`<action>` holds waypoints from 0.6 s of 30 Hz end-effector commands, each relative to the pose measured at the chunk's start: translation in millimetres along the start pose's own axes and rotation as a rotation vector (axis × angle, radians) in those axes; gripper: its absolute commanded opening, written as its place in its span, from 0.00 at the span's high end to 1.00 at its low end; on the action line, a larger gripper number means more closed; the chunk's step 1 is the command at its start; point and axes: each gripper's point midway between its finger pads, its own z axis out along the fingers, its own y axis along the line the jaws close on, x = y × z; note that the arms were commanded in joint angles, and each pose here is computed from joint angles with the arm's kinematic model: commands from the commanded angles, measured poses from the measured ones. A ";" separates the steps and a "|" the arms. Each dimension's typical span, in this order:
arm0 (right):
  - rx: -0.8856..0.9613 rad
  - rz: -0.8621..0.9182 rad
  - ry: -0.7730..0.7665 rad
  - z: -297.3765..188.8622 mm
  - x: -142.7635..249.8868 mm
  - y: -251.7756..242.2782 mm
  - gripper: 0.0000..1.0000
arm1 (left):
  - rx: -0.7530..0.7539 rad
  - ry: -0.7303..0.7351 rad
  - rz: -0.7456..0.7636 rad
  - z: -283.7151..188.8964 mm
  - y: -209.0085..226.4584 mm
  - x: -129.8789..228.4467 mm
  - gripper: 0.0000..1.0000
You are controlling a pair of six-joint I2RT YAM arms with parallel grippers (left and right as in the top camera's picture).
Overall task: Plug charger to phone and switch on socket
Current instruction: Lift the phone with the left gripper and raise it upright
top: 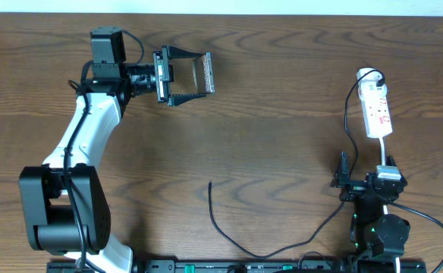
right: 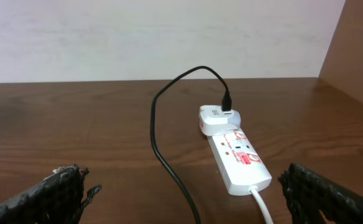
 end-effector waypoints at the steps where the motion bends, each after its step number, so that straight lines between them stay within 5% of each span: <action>1: 0.013 0.018 -0.001 -0.2 0.2 -2.7 0.01 | -0.008 0.051 0.075 -2.3 -8.1 25.8 0.93; 18: 0.013 0.018 -0.001 -0.2 0.2 -2.7 0.01 | -0.016 0.099 0.200 -3.2 -13.2 38.8 0.93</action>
